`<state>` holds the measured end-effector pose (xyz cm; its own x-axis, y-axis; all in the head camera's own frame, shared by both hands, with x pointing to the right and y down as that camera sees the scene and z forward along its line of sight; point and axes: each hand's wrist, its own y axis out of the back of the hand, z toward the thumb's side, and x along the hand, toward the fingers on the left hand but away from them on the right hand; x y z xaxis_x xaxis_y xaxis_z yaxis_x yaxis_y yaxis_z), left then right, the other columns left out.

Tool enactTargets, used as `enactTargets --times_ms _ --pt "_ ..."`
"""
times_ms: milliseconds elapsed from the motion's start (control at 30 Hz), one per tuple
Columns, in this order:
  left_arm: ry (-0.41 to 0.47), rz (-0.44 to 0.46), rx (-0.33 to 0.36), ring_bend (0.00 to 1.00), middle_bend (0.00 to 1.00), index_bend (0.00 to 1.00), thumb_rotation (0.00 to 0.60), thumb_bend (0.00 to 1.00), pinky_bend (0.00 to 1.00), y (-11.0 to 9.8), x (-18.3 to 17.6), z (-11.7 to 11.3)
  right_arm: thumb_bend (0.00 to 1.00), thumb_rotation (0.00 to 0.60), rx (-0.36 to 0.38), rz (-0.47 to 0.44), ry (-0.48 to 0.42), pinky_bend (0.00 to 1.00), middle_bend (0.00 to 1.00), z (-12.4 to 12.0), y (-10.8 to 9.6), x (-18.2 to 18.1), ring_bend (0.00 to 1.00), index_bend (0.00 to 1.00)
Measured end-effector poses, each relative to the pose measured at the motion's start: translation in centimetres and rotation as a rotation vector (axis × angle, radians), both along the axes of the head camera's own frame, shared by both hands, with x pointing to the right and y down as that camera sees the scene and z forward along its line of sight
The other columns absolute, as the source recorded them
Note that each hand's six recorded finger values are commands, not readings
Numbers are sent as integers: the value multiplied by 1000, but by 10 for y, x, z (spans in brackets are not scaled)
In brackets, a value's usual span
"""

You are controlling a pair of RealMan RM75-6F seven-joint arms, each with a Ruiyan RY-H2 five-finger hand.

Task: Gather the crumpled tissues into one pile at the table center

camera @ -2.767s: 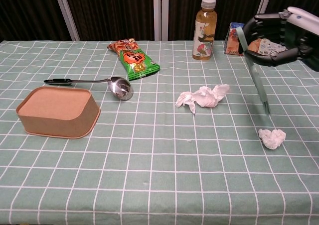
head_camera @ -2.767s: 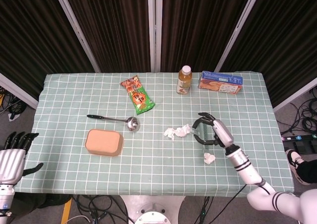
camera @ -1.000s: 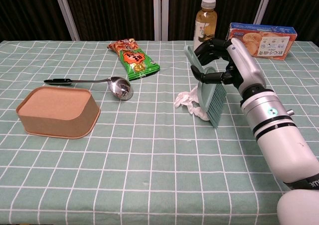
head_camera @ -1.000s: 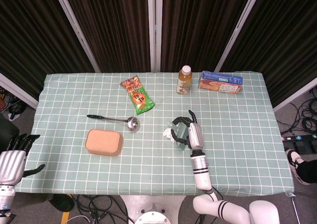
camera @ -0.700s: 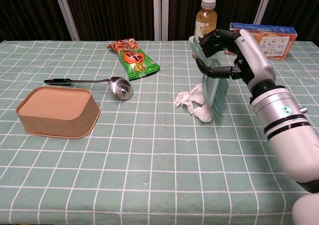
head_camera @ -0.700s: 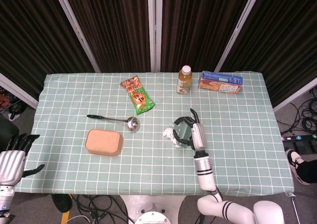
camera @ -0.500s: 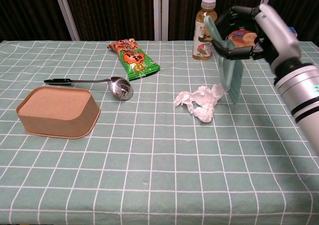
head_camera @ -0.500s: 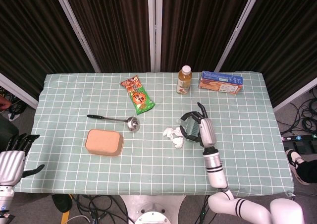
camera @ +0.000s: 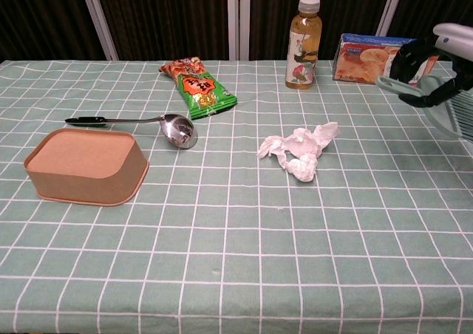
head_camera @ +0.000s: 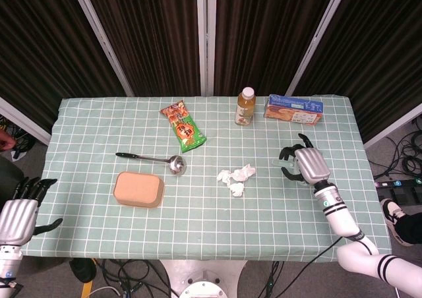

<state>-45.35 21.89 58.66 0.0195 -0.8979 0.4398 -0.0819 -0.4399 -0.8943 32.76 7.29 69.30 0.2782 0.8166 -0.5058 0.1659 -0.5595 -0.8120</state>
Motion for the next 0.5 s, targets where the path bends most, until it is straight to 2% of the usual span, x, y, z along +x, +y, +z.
enactTargets --times_ms 200,300,333,400,500 --pt "-5 -1 3 100 166 154 600 0 72 0 1 -2 569 600 -56 -124 178 46 553 30 -2 19 190 525" --pt "-7 -5 -2 100 166 154 600 0 72 1 0 -2 548 600 -87 -163 210 21 467 46 3 15 113 368" --pt "-7 -7 -6 100 166 154 600 0 72 1 0 -1 529 600 -100 -171 216 9 407 50 5 15 62 273" --pt "-11 -6 -9 100 166 154 600 0 72 1 0 -1 485 600 -130 -183 237 0 308 56 9 16 10 157" --pt "-12 -2 -9 100 166 154 600 0 72 1 1 0 432 600 -169 -179 258 0 173 61 15 20 0 38"
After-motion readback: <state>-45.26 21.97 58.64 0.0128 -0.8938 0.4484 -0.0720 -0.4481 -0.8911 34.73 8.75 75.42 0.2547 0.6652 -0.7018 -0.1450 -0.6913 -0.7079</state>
